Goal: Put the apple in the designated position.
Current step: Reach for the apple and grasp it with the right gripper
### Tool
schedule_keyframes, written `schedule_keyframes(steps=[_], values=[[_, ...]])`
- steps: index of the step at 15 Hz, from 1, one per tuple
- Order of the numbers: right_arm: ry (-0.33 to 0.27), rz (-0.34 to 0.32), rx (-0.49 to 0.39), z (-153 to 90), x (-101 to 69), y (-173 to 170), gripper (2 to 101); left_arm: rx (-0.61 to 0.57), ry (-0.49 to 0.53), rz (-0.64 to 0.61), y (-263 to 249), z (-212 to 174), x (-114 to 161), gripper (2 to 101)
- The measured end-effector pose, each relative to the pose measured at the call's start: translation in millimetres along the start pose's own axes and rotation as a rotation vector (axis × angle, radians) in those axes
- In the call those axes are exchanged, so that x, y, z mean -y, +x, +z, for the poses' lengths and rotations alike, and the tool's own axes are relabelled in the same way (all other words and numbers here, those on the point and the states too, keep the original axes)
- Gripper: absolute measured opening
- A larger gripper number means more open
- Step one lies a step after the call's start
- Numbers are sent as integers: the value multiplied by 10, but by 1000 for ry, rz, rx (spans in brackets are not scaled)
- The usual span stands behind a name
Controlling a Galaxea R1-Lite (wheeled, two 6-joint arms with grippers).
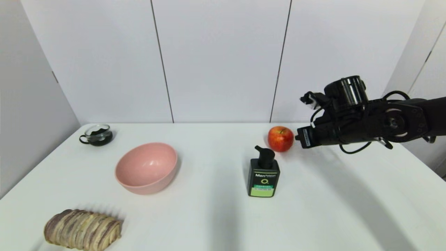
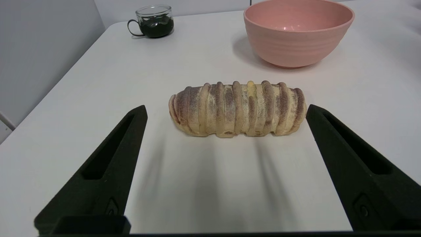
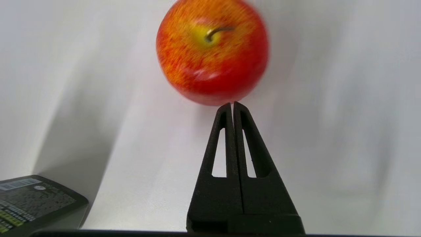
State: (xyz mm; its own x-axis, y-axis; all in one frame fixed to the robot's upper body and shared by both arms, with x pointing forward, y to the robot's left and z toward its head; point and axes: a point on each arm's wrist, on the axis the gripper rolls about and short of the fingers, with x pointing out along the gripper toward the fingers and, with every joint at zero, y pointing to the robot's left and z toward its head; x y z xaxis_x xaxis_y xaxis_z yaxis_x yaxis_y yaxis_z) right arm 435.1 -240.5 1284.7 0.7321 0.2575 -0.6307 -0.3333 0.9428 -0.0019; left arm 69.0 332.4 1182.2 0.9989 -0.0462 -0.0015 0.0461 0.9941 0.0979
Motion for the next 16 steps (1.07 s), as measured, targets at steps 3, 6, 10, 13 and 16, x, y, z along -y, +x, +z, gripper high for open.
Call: schedule_keyframes(steps=[3, 6, 10, 13, 16], values=[[-17, -5, 44, 41, 4, -61, 347, 0, 0, 0, 0, 0, 0, 978], [-25, 4, 50, 45, -16, -99, 550, 0, 0, 0, 0, 0, 0, 979], [-34, 21, 49, 52, -59, -52, 724, 0, 0, 0, 0, 0, 0, 979], [-36, 61, 56, 85, -70, -13, 805, 0, 0, 0, 0, 0, 0, 979], [-33, 70, 65, 138, -68, 57, 860, 0, 0, 0, 0, 0, 0, 979]])
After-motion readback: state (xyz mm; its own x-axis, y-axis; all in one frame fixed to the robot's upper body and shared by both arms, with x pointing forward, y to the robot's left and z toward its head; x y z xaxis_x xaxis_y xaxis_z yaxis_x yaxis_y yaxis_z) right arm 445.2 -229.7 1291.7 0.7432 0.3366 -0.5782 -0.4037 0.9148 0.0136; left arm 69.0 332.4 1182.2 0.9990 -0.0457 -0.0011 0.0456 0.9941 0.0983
